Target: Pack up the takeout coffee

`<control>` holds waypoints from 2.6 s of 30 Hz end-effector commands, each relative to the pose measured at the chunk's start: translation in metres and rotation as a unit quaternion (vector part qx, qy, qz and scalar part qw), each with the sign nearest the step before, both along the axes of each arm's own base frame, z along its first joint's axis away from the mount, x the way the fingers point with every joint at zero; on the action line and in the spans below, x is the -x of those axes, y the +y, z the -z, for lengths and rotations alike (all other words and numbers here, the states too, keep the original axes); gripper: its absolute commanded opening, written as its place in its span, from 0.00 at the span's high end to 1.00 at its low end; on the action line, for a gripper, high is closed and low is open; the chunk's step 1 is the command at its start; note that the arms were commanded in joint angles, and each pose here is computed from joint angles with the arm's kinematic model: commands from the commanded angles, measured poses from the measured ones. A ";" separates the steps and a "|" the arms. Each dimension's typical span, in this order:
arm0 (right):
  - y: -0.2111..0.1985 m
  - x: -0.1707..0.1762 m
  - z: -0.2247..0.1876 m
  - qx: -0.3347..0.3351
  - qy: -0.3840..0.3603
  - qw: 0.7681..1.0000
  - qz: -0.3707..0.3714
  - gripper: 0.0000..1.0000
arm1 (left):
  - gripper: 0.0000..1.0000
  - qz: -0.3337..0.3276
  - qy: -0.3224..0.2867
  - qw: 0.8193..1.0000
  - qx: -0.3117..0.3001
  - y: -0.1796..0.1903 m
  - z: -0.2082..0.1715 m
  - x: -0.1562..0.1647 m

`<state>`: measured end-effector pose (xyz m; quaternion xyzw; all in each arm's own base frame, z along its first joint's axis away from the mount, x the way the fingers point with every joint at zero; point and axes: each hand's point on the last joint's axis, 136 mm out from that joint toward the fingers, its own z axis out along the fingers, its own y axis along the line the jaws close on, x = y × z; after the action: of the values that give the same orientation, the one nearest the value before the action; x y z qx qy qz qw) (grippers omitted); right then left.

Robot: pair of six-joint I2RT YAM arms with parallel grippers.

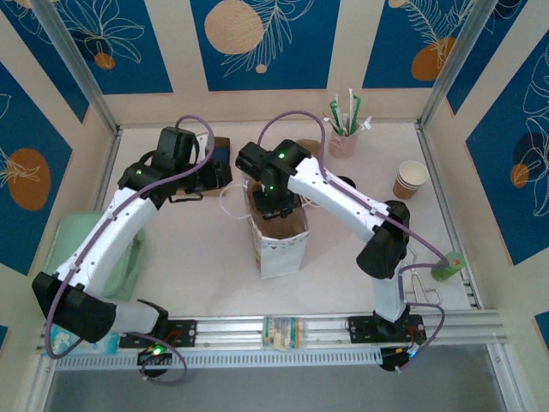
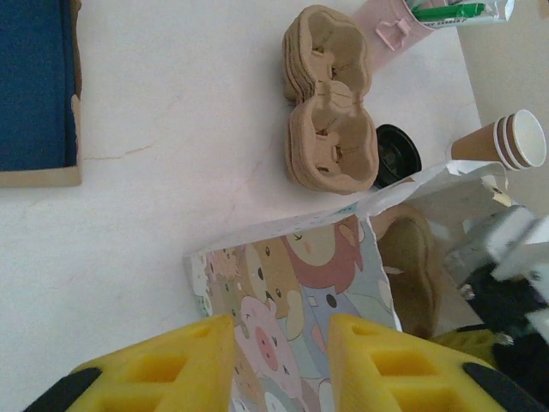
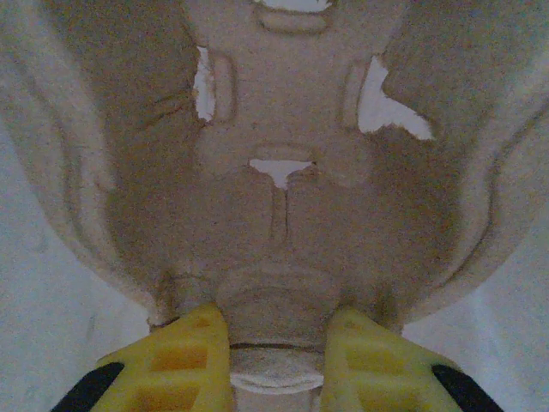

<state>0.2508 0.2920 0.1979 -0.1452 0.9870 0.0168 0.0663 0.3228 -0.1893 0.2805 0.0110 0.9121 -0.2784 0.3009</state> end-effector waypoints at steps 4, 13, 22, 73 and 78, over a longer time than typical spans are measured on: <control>0.000 0.004 0.003 -0.017 0.007 1.000 0.016 0.79 | 0.65 -0.009 -0.015 1.000 0.002 0.008 -0.005 0.000; -0.001 0.008 0.022 -0.016 0.017 0.999 0.028 0.79 | 0.65 -0.012 -0.017 1.000 0.003 0.009 -0.006 0.001; -0.002 0.009 0.038 -0.011 0.024 0.999 0.038 0.79 | 0.65 -0.016 -0.019 1.000 0.003 0.012 -0.006 0.002; -0.015 0.021 0.153 0.015 0.042 0.996 0.080 0.78 | 0.65 -0.028 -0.015 1.000 -0.001 0.020 -0.002 0.004; -0.017 0.022 0.152 0.024 0.039 0.996 0.079 0.64 | 0.65 -0.027 -0.016 1.000 -0.001 0.019 -0.003 0.004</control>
<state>0.2397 0.2848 0.0562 -0.0742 0.9959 0.0191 0.0479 0.3203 -0.1770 0.2783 -0.0010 0.9102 -0.2716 0.3127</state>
